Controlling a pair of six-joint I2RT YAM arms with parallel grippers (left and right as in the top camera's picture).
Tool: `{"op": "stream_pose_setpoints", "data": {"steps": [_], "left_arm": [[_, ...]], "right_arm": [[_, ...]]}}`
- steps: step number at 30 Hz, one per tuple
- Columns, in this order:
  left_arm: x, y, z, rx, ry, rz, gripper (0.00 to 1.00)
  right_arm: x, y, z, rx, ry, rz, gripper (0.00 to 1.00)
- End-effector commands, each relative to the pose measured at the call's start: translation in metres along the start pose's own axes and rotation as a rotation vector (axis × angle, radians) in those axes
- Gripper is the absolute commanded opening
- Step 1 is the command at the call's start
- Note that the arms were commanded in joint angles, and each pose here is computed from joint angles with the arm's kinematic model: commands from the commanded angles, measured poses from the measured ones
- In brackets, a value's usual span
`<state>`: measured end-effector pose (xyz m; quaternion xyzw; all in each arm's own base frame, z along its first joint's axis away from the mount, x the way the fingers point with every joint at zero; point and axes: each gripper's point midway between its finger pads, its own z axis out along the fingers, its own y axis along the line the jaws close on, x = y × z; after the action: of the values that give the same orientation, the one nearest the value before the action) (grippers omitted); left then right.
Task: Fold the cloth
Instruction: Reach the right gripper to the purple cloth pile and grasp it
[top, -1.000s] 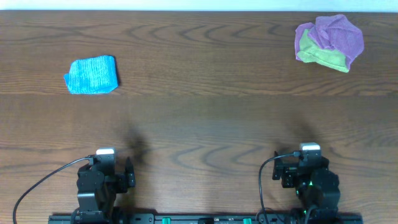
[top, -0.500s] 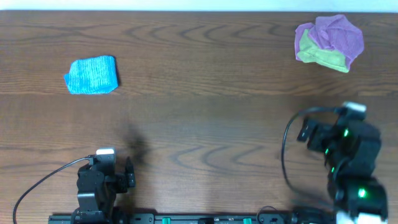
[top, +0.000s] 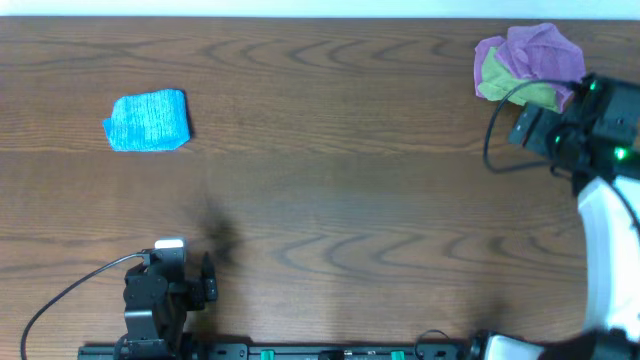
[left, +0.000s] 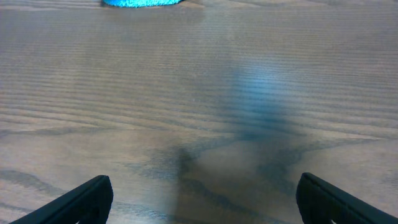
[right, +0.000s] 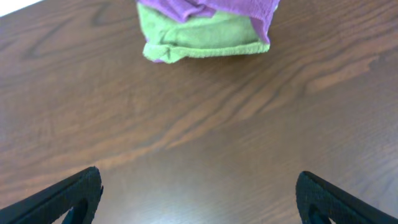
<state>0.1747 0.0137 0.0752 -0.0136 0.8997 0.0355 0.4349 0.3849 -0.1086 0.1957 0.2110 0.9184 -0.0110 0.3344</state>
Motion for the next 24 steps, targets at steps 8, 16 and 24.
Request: {"op": "stream_pose_setpoints", "data": {"steps": [8,16,24], "left_arm": [[0.022,0.002,0.008,-0.013,0.069,0.025,0.95],[0.022,0.002,0.008,-0.013,0.069,0.025,0.95],[0.022,0.002,0.008,-0.013,0.069,0.025,0.95]], "right_arm": [[-0.05,0.005,0.019,-0.055,-0.059,0.031,0.99],[-0.069,0.004,0.022,-0.042,-0.133,-0.015,0.99],[-0.101,0.004,0.057,-0.052,-0.213,0.009,0.99]]}}
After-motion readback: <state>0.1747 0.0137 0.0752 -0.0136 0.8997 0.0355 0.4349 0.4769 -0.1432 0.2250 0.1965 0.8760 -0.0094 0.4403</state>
